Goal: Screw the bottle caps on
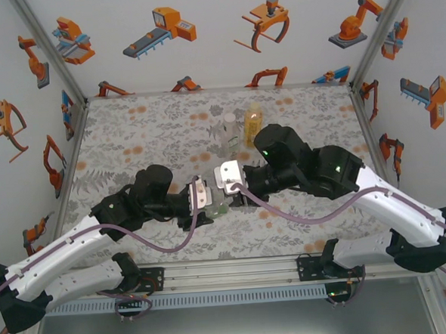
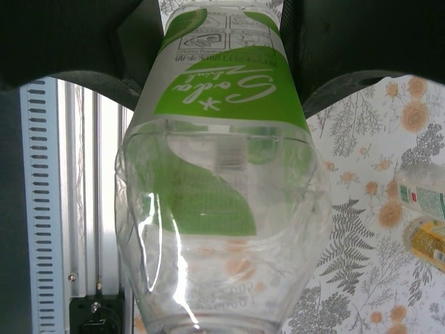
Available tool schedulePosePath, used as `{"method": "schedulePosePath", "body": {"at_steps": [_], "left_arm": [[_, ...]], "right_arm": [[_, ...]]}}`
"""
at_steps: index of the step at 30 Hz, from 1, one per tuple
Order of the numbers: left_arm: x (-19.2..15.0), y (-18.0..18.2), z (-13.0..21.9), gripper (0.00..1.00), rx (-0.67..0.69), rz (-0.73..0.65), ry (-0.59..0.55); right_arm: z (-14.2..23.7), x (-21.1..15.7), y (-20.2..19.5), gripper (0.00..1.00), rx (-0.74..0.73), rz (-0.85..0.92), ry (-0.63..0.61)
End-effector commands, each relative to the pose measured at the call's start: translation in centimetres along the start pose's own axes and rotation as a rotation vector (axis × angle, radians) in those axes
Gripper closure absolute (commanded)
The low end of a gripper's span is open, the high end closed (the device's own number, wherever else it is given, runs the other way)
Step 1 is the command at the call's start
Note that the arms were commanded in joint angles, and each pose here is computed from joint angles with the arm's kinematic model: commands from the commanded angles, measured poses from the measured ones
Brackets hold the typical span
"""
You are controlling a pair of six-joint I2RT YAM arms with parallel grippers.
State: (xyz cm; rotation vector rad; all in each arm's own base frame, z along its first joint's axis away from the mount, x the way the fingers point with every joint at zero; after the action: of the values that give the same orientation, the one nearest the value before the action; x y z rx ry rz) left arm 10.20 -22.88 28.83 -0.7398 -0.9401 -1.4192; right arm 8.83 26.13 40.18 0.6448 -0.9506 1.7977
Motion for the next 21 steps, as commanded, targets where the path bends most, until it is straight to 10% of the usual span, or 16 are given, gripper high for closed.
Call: {"method": "schedulePosePath", "body": {"at_steps": [1,21], "left_arm": [[2.9,0.9,0.6,1.0,0.029,-0.009,-0.128],[2.6,1.1,0.4,1.0,-0.034,0.034,-0.118]], "right_arm": [[-0.1,0.7,1.0,1.0,0.047,0.084,0.012],[0.7,1.0,2.2,1.0,0.037,0.251,0.124]]}}
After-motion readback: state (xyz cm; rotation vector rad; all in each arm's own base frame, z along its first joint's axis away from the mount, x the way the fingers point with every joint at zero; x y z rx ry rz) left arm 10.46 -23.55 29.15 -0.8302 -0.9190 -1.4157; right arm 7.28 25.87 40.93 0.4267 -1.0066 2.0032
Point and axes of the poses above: each hand's point on the last joint's axis, 136 mm out from that joint toward the fingers, its own z axis back along the fingers, its own y axis along the line the jaws close on, x = y × z, the point moved 7 cm from there along z, back along the fingers, and after that the axes turned 3 degrees about z, right-handed, at the moved point
